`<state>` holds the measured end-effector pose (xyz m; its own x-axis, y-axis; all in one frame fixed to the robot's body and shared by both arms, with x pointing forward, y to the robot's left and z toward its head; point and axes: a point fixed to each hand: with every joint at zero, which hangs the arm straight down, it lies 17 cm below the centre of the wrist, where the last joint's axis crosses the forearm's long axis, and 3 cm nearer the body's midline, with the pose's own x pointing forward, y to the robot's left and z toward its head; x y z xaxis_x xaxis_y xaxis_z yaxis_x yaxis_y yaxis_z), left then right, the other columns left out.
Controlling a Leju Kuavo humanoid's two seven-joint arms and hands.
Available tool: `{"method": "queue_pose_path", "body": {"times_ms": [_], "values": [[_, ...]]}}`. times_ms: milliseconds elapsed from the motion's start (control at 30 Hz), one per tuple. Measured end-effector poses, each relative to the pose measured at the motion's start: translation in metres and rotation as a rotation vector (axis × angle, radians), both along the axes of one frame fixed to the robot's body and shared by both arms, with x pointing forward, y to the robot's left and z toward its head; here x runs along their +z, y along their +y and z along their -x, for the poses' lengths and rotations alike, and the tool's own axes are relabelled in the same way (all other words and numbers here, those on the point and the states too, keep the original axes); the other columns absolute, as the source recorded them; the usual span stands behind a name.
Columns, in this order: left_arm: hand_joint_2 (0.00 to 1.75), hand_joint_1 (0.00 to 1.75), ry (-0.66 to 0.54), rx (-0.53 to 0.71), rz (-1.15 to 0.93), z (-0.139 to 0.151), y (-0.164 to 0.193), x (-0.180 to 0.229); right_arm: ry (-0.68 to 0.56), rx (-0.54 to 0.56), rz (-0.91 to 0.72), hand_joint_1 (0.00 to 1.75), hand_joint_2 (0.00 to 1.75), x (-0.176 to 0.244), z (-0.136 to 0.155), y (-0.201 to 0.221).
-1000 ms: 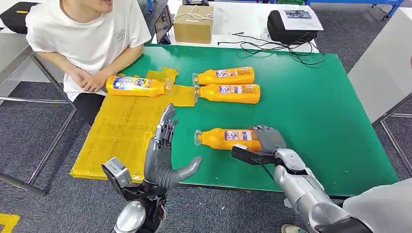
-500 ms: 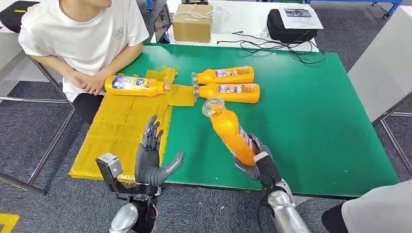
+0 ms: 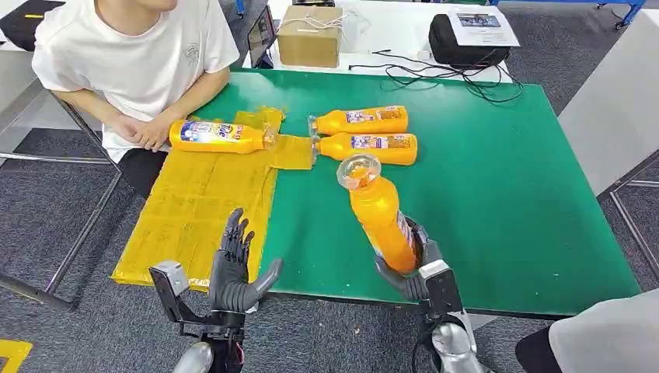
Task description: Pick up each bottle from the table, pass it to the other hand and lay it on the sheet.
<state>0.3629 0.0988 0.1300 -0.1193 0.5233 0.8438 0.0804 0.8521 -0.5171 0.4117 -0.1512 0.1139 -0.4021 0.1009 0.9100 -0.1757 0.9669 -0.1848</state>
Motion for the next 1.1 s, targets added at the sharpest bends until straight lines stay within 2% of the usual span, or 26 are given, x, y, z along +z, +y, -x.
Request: {"method": "queue_pose_path", "body": {"times_ms": [133,200,300,400,567,800,1100], "values": [[1.75,0.0,-0.064,0.073,-0.075,0.001,0.011,0.013,0.004,0.03,-0.089,1.75,1.75,0.007,0.008,0.006],[1.75,0.0,-0.063,0.071,-0.076,0.001,0.01,0.014,-0.007,0.041,-0.148,1.75,1.75,0.019,0.013,0.012],[1.75,0.0,-0.099,-0.024,-0.042,0.009,-0.01,0.02,-0.042,0.112,-0.226,1.75,1.75,0.05,0.024,0.036],[1.75,0.0,-0.154,-0.163,-0.004,0.026,-0.037,0.028,-0.037,0.222,-0.189,1.75,1.75,0.057,0.037,0.07],[1.75,0.0,-0.158,-0.261,0.038,0.037,-0.054,0.031,-0.058,0.404,-0.123,1.75,1.75,0.055,0.075,0.137],[1.75,0.0,-0.157,-0.324,0.072,0.043,-0.066,0.034,-0.008,0.468,-0.046,1.75,1.75,0.033,0.086,0.172],[1.75,0.0,-0.156,-0.332,0.052,0.04,-0.068,0.031,0.022,0.488,-0.001,1.75,1.75,0.021,0.086,0.184]]}}
